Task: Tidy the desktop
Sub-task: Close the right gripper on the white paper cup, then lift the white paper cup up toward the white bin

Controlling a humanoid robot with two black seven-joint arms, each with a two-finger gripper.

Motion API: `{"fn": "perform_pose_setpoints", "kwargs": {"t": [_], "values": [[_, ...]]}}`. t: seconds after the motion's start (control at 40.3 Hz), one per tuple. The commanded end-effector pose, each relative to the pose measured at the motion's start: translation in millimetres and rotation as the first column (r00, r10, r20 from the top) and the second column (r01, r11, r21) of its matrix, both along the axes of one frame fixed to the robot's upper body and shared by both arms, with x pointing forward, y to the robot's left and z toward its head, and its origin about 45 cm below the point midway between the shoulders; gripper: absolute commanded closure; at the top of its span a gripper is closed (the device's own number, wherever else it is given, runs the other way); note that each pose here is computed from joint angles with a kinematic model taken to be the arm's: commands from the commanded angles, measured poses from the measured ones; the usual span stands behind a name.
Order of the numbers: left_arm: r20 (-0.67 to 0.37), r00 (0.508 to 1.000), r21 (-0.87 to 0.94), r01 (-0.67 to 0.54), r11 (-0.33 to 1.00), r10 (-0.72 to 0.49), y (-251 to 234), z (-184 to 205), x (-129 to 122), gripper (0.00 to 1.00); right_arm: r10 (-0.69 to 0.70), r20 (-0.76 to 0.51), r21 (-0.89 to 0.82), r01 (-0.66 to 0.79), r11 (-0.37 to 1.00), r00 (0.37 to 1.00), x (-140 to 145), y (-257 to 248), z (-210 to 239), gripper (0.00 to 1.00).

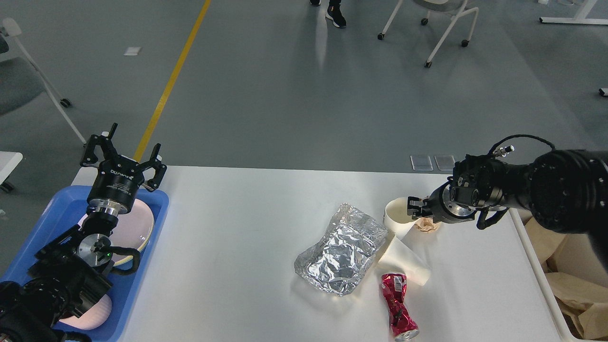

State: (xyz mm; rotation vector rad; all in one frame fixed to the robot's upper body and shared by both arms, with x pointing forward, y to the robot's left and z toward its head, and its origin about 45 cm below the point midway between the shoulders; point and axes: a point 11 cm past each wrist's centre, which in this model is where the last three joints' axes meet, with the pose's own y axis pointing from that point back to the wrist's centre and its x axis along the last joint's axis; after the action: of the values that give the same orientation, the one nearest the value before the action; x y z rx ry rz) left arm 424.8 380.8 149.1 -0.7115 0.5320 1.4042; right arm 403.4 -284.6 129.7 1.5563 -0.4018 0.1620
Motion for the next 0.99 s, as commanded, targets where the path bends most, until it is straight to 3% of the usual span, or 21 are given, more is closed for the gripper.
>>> {"fn": "perform_pose_setpoints", "kwargs": {"t": [0.0,0.273,0.596,0.969], "values": [[0.0,1.0,0.0,0.0,1.0,0.0,0.0,0.0,0.0,0.04,0.0,-0.015,0.002,0.0,1.0,1.0,-3.5,0.6,-2.9,0.67],[0.0,1.0,0.0,0.0,1.0,0.0,0.0,0.0,0.0,0.04,-0.004,-0.079,0.015,0.005,1.0,0.997,-9.3,1.6,-3.3,1.0],[0.0,1.0,0.0,0.0,1.0,0.0,0.0,0.0,0.0,0.04,-0.012,-0.148,0.04,0.018,0.999,0.989,-5.4,1.6,17.2,1.0],[0.0,1.0,0.0,0.0,1.0,0.0,0.0,0.0,0.0,0.04,-0.09,-0.135,0.146,0.11,0.983,0.987,17.7,-19.3,105.4,1.0]]}}
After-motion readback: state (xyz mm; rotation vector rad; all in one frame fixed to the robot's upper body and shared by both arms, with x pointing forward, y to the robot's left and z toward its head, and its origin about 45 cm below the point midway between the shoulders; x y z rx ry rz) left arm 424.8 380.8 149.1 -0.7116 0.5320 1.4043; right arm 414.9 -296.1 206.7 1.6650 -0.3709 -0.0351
